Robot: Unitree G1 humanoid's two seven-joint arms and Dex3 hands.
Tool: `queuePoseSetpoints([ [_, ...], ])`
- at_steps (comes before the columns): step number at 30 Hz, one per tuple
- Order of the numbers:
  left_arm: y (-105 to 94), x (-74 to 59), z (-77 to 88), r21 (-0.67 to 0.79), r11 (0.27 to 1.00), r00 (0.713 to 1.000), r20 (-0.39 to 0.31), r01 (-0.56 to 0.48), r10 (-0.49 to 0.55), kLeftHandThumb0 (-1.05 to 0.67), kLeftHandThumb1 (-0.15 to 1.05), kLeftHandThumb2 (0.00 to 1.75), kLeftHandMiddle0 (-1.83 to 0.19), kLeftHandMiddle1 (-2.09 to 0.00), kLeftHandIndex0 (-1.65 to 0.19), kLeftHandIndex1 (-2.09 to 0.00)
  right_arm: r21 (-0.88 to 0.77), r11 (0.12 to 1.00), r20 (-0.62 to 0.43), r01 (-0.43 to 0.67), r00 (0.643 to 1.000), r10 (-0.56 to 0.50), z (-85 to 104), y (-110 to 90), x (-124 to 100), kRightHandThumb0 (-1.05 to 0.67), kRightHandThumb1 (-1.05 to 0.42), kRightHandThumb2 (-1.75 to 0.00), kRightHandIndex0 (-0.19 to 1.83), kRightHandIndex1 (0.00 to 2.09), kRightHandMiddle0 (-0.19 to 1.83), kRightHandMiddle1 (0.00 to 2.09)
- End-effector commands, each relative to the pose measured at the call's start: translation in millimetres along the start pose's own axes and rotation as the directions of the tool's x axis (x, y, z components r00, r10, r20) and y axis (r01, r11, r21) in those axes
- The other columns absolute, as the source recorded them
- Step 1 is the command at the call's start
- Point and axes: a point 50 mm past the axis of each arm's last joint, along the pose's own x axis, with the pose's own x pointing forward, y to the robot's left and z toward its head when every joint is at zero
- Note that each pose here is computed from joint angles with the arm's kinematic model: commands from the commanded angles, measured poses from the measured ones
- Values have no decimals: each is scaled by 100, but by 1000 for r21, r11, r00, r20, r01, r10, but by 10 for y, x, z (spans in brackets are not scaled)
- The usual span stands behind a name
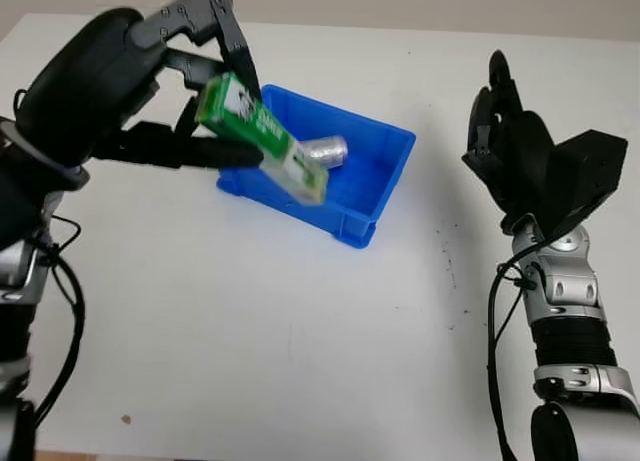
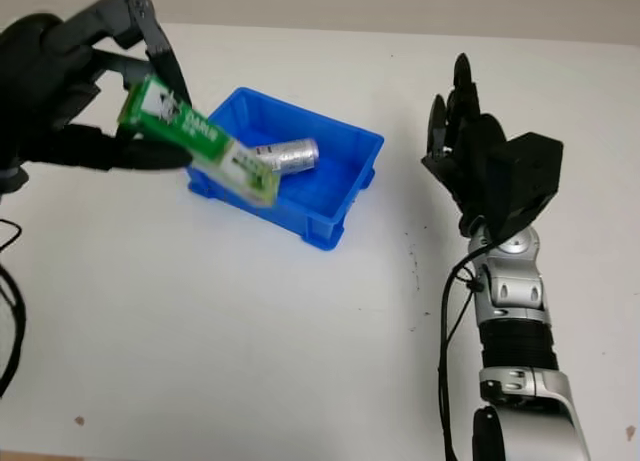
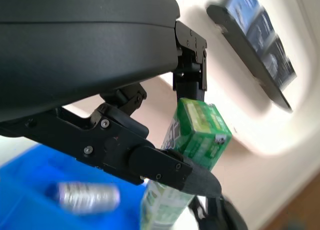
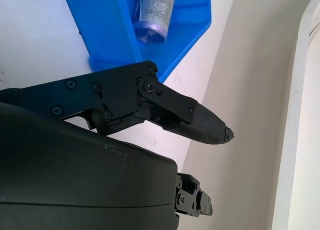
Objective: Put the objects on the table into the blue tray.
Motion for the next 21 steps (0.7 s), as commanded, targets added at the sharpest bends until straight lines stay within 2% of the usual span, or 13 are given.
queuePoseSetpoints([
  [1, -37, 182, -17, -35, 998, 998, 1, -57, 57, -44, 105, 20, -79, -205, -48, -205, 7, 1000, 3, 10, 1000, -10, -8, -16, -2, -59, -105, -84, -19, 0, -19, 0],
  [6, -243, 466, -214, -67, 992, 991, -91, -105, 99, -44, 105, 19, -89, -209, -65, -207, 2, 1000, 4, 20, 1000, -20, -7, -28, -9, -60, -105, -82, -19, 0, -19, 0],
  [8, -330, 512, -292, -58, 994, 989, -120, -96, 88, -45, 105, 20, -91, -209, -67, -209, 4, 1000, 6, 22, 1000, -22, -7, -30, -10, -59, -105, -82, -19, 0, -19, 0],
  [11, -504, 554, -408, -69, 996, 982, -181, -61, 47, -45, 105, 24, -87, -209, -55, -209, 6, 1000, 3, 27, 1000, -27, -9, -31, -16, -61, -105, -81, -19, 0, -19, 0],
  [15, -689, 593, -464, -39, 999, 975, -222, -29, 19, -46, 105, 26, -93, -209, -65, -209, 4, 1000, -4, 31, 1000, -31, -14, -20, -22, -61, -105, -81, -19, 0, -19, 0],
  [17, -771, 584, -506, -72, 997, 965, -260, 26, -44, -44, 105, 29, -63, -207, -40, -203, 3, 999, -9, 34, 999, -34, -17, -15, -28, -60, -105, -82, -19, 0, -19, 0],
  [18, -799, 571, -524, -70, 995, 958, -274, 71, -87, -45, 105, 31, -40, -195, -22, -190, 4, 999, -11, 36, 999, -36, -19, -15, -32, -60, -105, -83, -19, 0, -19, 0],
  [19, -817, 551, -539, -65, 990, 949, -282, 126, -139, -49, 105, 34, -22, -164, -4, -160, 4, 999, -12, 38, 999, -38, -20, -14, -36, -59, -105, -83, -19, 0, -19, 0],
  [20, -829, 536, -552, -59, 982, 937, -293, 179, -189, -51, 105, 36, -16, -138, 1, -137, 5, 999, -15, 43, 999, -43, -20, -12, -40, -59, -105, -83, -19, 0, -19, 0],
  [21, -837, 523, -562, -49, 972, 923, -304, 231, -235, -55, 105, 37, -15, -103, 3, -111, 5, 999, -17, 47, 999, -47, -20, -10, -44, -58, -105, -83, -19, 0, -19, 0],
])
